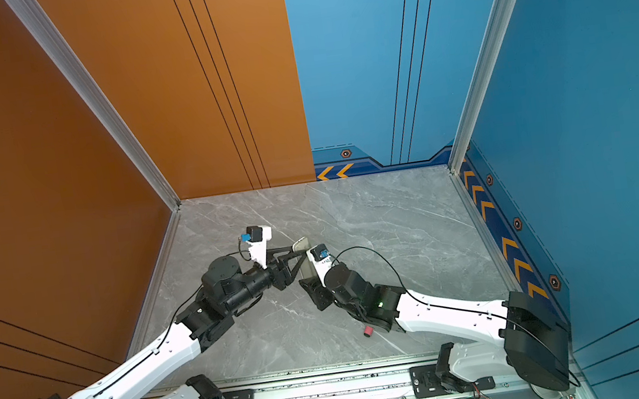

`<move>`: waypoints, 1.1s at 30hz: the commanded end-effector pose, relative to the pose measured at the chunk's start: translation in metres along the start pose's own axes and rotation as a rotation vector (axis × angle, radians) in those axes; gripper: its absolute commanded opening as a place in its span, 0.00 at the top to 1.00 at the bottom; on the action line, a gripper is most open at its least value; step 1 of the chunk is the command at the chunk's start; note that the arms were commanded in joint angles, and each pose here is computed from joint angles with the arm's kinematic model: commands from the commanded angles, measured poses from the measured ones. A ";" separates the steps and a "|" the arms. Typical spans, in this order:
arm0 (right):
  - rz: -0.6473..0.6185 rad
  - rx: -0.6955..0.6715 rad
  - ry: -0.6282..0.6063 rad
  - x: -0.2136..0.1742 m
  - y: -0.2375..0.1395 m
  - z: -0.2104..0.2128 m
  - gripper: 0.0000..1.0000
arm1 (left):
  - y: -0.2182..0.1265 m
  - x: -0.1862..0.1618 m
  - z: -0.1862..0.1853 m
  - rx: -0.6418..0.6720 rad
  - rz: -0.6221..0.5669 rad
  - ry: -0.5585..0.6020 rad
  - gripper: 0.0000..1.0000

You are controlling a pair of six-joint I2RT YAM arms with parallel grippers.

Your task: Load the batteries into the remote control

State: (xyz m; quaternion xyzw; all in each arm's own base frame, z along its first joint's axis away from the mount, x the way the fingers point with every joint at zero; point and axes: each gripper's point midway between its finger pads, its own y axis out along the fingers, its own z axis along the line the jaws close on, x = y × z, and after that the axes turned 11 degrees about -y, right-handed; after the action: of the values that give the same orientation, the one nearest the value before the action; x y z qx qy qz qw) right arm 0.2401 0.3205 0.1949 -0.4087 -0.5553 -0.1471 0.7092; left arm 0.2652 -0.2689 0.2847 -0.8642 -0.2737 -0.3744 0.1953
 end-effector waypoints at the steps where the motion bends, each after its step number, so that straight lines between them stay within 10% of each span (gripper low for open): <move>1: -0.033 -0.024 0.012 0.014 -0.001 0.000 1.00 | 0.002 0.016 -0.014 -0.031 -0.044 0.024 0.48; 33: -0.056 0.001 -0.010 0.019 -0.002 0.009 1.00 | 0.015 0.011 -0.006 -0.037 -0.031 -0.008 0.56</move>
State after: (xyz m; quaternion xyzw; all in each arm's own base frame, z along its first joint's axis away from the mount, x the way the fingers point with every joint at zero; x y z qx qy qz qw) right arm 0.2355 0.3242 0.1941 -0.4094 -0.5595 -0.1451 0.7058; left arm 0.2751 -0.2770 0.2778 -0.8652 -0.2760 -0.3712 0.1933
